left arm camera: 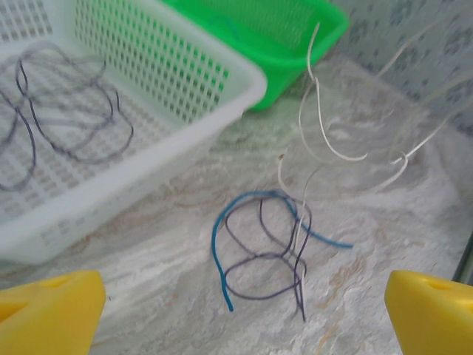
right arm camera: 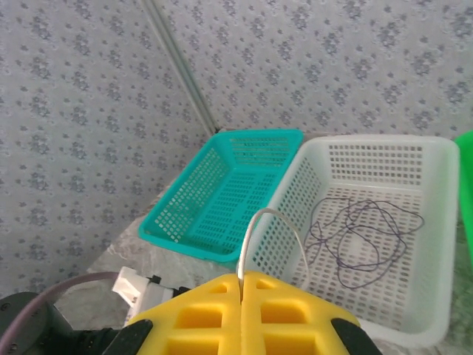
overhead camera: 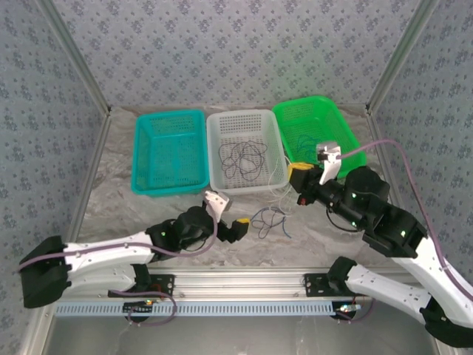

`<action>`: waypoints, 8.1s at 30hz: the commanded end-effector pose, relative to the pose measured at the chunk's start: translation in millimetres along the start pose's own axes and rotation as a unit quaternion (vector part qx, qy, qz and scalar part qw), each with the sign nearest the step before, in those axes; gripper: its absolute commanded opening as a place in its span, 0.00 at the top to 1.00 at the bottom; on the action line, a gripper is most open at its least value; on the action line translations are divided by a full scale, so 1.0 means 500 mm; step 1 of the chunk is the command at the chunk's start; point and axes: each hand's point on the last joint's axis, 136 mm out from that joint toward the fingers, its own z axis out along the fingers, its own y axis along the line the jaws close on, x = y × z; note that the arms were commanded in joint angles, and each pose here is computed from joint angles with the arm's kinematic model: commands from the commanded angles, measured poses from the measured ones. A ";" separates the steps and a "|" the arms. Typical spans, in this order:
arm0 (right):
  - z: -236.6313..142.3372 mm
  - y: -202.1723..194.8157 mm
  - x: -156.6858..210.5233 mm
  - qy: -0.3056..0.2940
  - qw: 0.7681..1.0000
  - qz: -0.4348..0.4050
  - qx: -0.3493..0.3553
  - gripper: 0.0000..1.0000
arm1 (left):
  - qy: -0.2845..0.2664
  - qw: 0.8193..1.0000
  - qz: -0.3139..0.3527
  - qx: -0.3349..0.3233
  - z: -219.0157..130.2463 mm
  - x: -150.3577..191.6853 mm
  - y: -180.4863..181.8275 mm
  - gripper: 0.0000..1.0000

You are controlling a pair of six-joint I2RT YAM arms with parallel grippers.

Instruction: Untangle the cables

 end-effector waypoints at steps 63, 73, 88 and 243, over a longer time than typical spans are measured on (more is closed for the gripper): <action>0.059 -0.103 0.243 0.143 0.986 0.032 0.079 0.22 | -0.066 0.980 -0.059 0.179 0.005 -0.266 -0.057 1.00; 0.095 -0.193 0.375 0.193 0.968 0.080 0.140 0.19 | -0.098 0.977 -0.042 0.184 -0.052 -0.278 -0.065 0.99; 0.132 -0.225 0.510 0.222 0.954 0.150 0.137 0.34 | -0.127 0.976 -0.018 0.173 -0.095 -0.308 -0.065 0.98; 0.252 -0.147 0.569 0.243 0.942 0.054 0.223 0.45 | -0.241 0.946 0.212 0.041 -0.295 -0.578 -0.081 0.92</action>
